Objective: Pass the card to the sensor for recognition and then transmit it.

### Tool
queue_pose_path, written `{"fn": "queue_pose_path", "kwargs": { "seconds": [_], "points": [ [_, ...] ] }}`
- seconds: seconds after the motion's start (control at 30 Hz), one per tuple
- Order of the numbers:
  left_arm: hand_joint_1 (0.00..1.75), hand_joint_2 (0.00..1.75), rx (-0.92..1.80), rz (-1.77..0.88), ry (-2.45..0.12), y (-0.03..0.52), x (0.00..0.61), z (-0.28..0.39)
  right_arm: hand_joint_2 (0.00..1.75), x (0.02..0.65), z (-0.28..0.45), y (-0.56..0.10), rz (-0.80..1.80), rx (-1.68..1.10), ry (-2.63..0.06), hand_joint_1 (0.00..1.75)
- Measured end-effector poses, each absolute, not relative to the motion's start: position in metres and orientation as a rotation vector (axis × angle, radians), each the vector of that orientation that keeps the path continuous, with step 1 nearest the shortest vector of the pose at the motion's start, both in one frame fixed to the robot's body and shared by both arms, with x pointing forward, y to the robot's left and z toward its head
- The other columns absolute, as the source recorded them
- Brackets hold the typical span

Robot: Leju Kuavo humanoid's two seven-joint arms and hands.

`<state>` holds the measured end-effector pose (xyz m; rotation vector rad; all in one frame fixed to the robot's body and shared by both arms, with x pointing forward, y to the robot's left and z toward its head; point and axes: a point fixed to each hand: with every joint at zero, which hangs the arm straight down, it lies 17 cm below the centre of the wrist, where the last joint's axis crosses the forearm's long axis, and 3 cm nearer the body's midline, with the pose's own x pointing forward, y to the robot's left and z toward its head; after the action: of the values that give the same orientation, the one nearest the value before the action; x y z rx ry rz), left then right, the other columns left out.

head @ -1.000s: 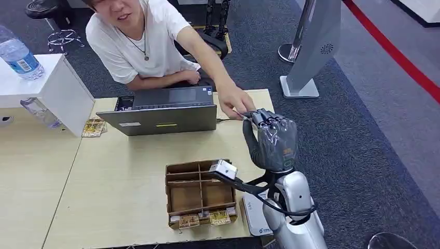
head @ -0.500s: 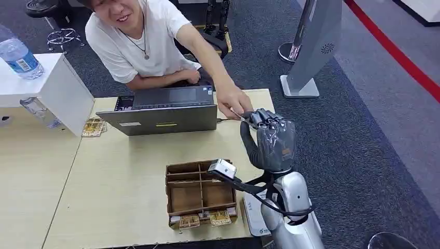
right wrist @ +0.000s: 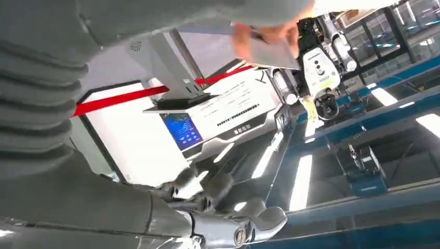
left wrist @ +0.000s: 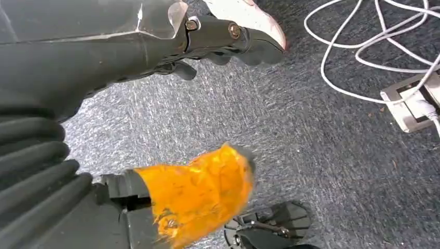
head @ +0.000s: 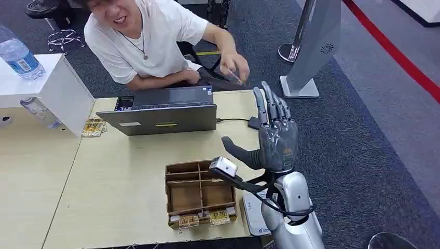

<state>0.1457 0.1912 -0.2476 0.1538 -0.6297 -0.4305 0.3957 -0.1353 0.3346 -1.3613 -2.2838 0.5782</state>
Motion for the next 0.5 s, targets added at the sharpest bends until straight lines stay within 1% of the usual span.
{"fn": "queue_pose_path", "kwargs": {
  "seconds": [0.5],
  "points": [
    [0.00, 0.00, 0.155, -0.438, -0.600, 0.191, 0.141, -0.250, 0.00, 0.381, 0.351, -0.140, 0.539, -1.378, -2.337, 0.00]
  ]
}}
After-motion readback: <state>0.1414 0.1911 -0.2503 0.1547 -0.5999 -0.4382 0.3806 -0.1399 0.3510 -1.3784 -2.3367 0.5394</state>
